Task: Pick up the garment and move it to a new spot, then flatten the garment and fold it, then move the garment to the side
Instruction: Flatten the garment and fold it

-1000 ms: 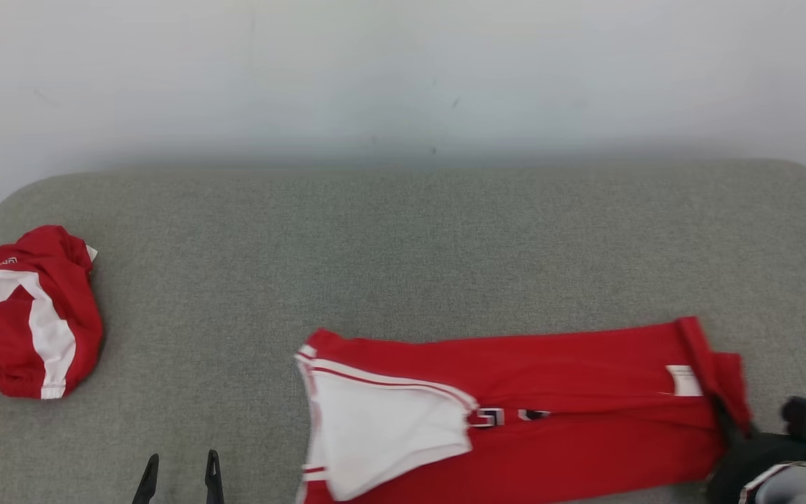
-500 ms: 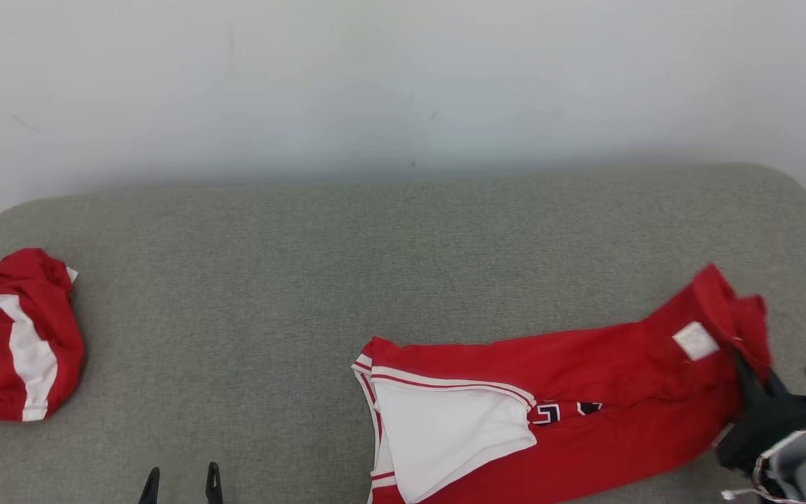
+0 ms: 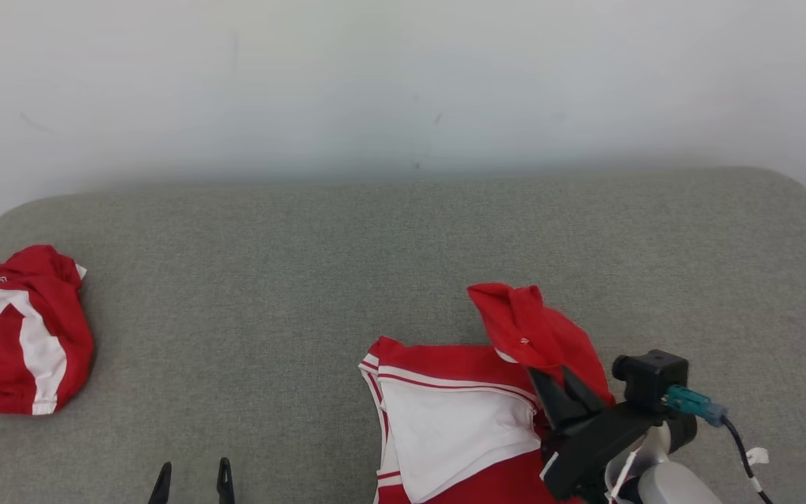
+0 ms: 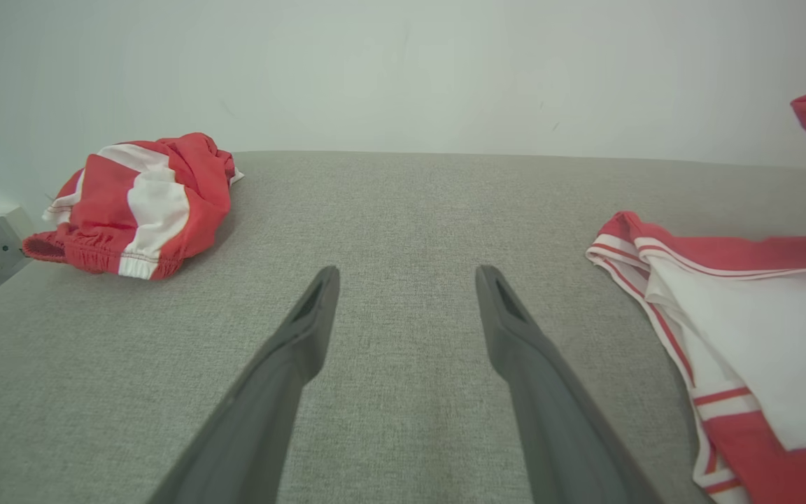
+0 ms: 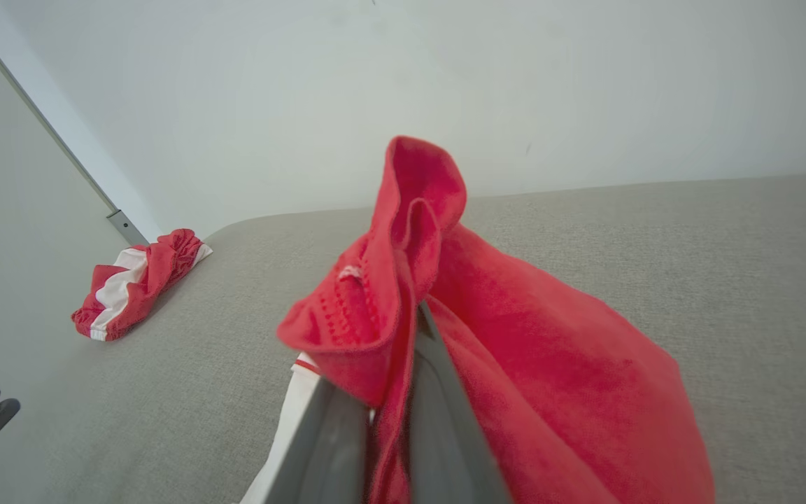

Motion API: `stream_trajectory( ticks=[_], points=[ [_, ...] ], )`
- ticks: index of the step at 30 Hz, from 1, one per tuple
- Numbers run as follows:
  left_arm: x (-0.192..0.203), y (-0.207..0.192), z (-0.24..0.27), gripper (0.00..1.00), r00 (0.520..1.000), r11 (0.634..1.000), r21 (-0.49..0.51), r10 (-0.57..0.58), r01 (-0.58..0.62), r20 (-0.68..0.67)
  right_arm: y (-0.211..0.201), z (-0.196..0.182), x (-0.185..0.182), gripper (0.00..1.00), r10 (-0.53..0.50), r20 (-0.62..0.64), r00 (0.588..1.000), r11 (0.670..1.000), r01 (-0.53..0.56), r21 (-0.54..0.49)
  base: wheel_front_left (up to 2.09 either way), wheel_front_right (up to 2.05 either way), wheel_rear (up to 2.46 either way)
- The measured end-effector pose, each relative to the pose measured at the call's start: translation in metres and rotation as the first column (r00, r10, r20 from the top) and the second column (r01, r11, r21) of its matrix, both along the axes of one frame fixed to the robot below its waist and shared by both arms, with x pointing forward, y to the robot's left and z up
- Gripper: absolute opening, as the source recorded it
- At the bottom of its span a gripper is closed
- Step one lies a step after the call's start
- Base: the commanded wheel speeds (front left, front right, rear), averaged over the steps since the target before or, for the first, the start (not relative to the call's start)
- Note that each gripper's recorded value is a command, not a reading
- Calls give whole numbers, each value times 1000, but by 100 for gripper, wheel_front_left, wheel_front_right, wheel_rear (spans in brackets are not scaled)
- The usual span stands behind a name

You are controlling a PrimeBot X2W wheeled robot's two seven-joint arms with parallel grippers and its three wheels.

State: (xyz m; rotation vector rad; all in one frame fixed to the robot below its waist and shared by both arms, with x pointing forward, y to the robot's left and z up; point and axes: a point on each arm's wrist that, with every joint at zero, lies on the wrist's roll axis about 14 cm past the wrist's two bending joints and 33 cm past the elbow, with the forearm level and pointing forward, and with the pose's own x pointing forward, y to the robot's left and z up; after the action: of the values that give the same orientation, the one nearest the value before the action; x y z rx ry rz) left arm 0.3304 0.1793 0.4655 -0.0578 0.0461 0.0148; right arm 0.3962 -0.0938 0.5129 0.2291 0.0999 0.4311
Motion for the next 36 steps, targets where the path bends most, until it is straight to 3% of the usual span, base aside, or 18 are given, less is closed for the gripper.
stream_trajectory(
  ticks=[6,13,14,15,22,28,36],
  points=[
    [-6,7,-2,100,1000,1000,-3,27,-27,-8,44,-6,-7,0,99,-37,994,995,-98,13,0,0,0],
    [-14,16,-5,100,998,998,-8,60,-60,-18,70,-47,-13,0,138,-171,976,990,-141,-6,0,0,0],
    [-15,16,-6,100,998,998,-8,63,-63,-20,72,-52,-14,41,141,-184,973,989,-145,-11,0,0,0],
    [-15,17,-6,100,998,998,-8,67,-67,-21,75,-54,-14,100,143,-186,972,989,-147,-10,0,0,0],
    [-15,21,-7,100,996,997,-10,81,-81,-24,72,-35,-2,100,123,-82,989,992,-122,24,0,0,0],
    [-11,17,-5,100,998,998,-9,68,-68,-17,26,-3,15,100,8,65,998,999,-11,42,0,0,0],
    [-4,11,0,100,999,999,1,44,-44,1,-45,21,18,100,-170,175,970,985,166,41,0,0,0]
  ],
)
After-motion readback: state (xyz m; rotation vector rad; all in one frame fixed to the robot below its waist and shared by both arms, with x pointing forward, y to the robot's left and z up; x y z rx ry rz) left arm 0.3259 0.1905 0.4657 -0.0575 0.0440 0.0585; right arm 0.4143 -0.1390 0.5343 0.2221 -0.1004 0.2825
